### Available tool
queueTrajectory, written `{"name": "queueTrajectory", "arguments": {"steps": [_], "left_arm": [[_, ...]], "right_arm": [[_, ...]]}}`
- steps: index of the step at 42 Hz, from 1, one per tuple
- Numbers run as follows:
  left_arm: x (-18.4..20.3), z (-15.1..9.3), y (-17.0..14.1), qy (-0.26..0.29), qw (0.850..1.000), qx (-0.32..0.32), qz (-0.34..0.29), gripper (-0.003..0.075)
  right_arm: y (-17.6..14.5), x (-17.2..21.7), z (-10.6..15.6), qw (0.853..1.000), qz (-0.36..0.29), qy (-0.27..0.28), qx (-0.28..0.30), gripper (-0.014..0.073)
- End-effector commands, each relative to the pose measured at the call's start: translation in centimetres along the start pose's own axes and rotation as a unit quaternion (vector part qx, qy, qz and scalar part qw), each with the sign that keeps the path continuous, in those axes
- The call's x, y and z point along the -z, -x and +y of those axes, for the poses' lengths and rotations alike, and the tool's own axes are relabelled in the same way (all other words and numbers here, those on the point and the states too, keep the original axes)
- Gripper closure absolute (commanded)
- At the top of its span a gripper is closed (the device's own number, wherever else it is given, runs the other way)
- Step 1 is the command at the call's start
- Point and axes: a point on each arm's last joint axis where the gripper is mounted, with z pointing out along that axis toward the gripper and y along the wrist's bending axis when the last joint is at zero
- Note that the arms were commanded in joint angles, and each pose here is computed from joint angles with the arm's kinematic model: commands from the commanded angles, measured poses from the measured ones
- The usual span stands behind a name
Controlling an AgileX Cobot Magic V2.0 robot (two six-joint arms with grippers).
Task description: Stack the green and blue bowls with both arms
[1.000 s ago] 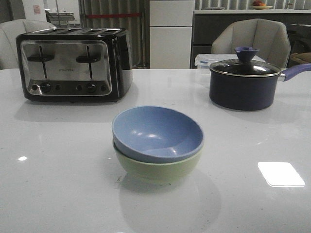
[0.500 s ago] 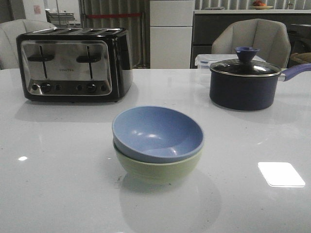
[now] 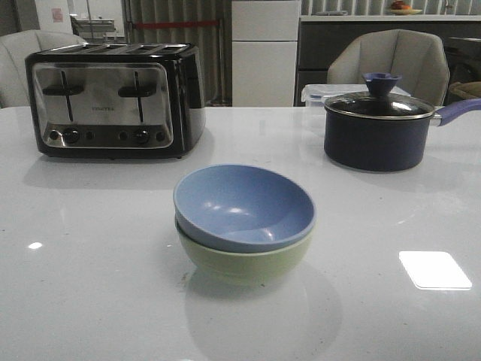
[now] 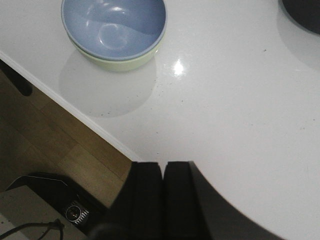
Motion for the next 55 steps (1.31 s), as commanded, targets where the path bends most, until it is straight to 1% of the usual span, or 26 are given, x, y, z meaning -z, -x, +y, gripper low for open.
{"name": "queueTrajectory", "arguments": {"steps": [1, 5, 6, 12, 16, 27, 55], "left_arm": [[0.1, 0.2, 0.4, 0.015, 0.996, 0.021, -0.087, 0.0627], [0.0, 0.3, -0.6, 0.020, 0.994, 0.031, -0.104, 0.0627], [0.0, 0.2, -0.7, 0.019, 0.994, 0.032, -0.099, 0.0627], [0.3, 0.3, -0.2, 0.023, 0.991, 0.032, -0.129, 0.0627], [0.4, 0.3, -0.1, 0.024, 0.990, 0.032, -0.137, 0.0627], [0.4, 0.6, 0.0, 0.045, 0.989, 0.031, -0.138, 0.0627], [0.4, 0.5, -0.1, 0.044, 0.989, 0.031, -0.137, 0.0627]], "right_arm": [[1.1, 0.6, -0.2, 0.999, -0.042, -0.008, 0.003, 0.0540], [1.1, 0.6, -0.2, 0.999, -0.042, -0.008, 0.003, 0.0540], [1.1, 0.6, -0.2, 0.999, -0.042, -0.008, 0.003, 0.0540], [1.1, 0.6, -0.2, 0.999, -0.042, -0.008, 0.003, 0.0540], [1.1, 0.6, -0.2, 0.999, -0.042, -0.008, 0.003, 0.0540], [1.1, 0.6, -0.2, 0.999, -0.042, -0.008, 0.003, 0.0540], [1.1, 0.6, -0.2, 0.999, -0.042, -0.008, 0.003, 0.0540]]}}
